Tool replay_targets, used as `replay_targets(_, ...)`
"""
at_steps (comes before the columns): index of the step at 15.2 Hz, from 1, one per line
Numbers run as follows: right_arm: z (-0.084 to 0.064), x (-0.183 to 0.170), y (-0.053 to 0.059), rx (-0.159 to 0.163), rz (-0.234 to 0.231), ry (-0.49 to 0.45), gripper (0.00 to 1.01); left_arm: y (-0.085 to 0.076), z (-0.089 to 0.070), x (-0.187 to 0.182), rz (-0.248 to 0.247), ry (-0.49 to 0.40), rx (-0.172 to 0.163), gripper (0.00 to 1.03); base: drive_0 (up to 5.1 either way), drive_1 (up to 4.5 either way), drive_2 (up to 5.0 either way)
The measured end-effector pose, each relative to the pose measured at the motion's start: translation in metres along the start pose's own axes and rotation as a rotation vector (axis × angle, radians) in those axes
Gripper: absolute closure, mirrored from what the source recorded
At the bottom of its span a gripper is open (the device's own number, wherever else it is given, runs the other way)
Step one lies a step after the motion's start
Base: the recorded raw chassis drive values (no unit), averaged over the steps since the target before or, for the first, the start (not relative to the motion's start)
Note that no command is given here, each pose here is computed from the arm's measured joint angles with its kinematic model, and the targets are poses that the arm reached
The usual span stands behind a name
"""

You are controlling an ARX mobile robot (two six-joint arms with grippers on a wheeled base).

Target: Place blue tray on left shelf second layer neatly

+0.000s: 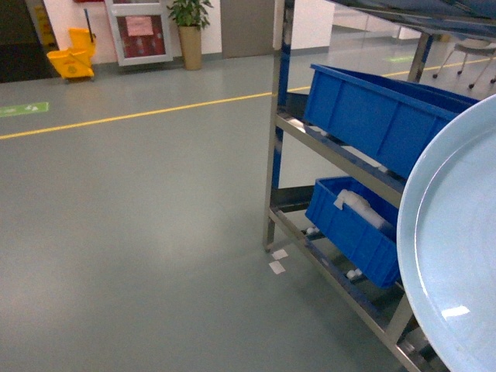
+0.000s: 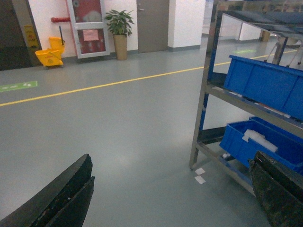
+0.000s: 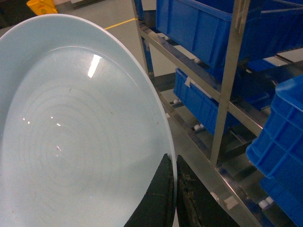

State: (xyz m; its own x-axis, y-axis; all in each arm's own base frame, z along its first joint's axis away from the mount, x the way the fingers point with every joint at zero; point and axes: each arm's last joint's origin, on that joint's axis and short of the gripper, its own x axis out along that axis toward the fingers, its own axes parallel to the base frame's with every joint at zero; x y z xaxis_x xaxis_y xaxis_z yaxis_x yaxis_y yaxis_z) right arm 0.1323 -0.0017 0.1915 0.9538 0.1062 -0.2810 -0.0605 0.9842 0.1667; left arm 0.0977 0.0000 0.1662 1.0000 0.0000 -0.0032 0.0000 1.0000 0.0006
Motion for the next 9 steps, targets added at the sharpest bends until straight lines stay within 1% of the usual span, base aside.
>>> replay_targets(7,0.0001,0.0,0.0,0.0,0.0,-0.001,0.99,0.0,0.0,0.0,0.0,0.0,0.0,0.05,-1.5,-1.53,-1.5)
replay_targets(9,-0.0001,-0.0001,-0.0001,0.0,-0.001,0.001,0.99,0.0,0.0002,0.0,0.0,-0.002,0.0,0.05,-1.6,2.63,-5.9)
